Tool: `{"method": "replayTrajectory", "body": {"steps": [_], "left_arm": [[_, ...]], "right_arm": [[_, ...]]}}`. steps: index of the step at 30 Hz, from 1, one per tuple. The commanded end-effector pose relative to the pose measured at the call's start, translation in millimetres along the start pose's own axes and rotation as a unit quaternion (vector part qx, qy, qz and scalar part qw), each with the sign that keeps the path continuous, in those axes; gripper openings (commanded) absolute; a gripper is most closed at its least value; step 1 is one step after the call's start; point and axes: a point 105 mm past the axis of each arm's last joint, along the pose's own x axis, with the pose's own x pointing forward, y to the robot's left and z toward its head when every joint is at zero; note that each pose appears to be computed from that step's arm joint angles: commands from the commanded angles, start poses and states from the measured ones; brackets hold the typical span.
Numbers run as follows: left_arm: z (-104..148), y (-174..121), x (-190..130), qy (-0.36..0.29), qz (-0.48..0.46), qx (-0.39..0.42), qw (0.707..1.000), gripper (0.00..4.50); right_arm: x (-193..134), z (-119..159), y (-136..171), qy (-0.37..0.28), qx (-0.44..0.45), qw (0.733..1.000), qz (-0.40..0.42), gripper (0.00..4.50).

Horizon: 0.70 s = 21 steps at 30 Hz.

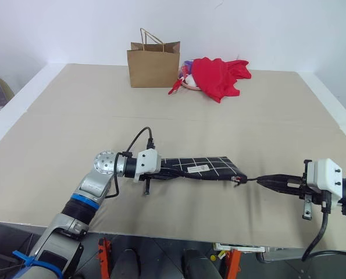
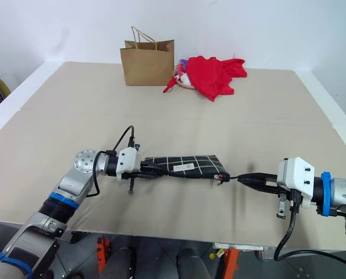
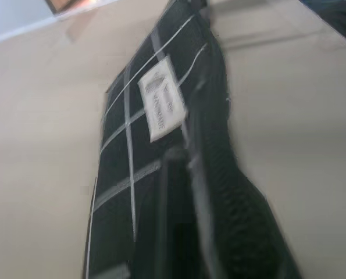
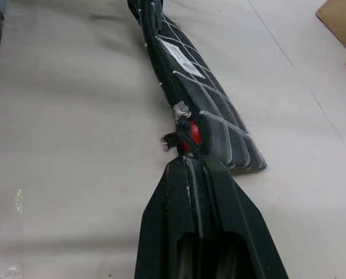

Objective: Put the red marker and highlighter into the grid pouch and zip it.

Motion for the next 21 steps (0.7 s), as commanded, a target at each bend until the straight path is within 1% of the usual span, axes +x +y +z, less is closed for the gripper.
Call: {"method": "replayTrajectory", "body": {"steps": [1, 2, 3, 4, 5, 6, 8, 9, 10, 11, 12, 14, 16, 20, 21], "left_arm": [[6, 5, -6, -0.009, 0.0, -0.006, 1.0, 2.0], [7, 6, -9, -0.009, 0.001, -0.013, 1.0, 2.2], [7, 7, -11, -0.009, 0.001, -0.018, 1.0, 2.71], [7, 9, -15, -0.008, 0.007, -0.029, 1.0, 2.98], [8, 12, -20, -0.01, 0.016, -0.044, 0.999, 3.14], [8, 15, -26, -0.012, 0.029, -0.059, 0.998, 3.69], [6, 20, -39, -0.011, 0.056, -0.083, 0.995, 4.2], [5, 22, -44, -0.008, 0.068, -0.091, 0.994, 4.32], [-1, 25, -51, 0.003, 0.089, -0.098, 0.991, 4.48], [-7, 28, -58, 0.015, 0.113, -0.106, 0.988, 4.5], [-12, 30, -64, 0.025, 0.135, -0.112, 0.984, 4.5], [-21, 31, -72, 0.046, 0.166, -0.124, 0.977, 4.5], [-24, 27, -73, 0.051, 0.175, -0.131, 0.974, 4.5], [-25, 24, -77, 0.055, 0.201, -0.144, 0.967, 4.5], [-28, 25, -80, 0.065, 0.21, -0.14, 0.965, 4.5]], "right_arm": [[-8, 15, -8, -0.019, -0.004, 0.999, -0.028, 0.69], [-8, 16, -9, -0.027, 0.011, 0.999, -0.036, 0.75], [-8, 16, -9, -0.033, 0.023, 0.998, -0.042, 1.23], [-9, 17, -11, -0.046, 0.054, 0.996, -0.054, 1.61], [-9, 17, -12, -0.056, 0.079, 0.993, -0.063, 1.81], [-10, 17, -13, -0.063, 0.101, 0.99, -0.072, 2.42], [-12, 12, -13, -0.076, 0.162, 0.98, -0.092, 2.93], [-13, 11, -14, -0.084, 0.182, 0.974, -0.103, 3.12], [-14, 9, -15, -0.094, 0.204, 0.967, -0.118, 3.45], [-14, 9, -17, -0.108, 0.217, 0.96, -0.137, 4.13], [-14, 8, -19, -0.122, 0.231, 0.953, -0.156, 4.33], [-11, 6, -22, -0.139, 0.247, 0.941, -0.183, 4.33], [-7, 3, -23, -0.142, 0.256, 0.934, -0.203, 4.33], [1, 1, -23, -0.146, 0.251, 0.933, -0.214, 4.33], [1, 1, -26, -0.152, 0.25, 0.931, -0.22, 4.33]]}}
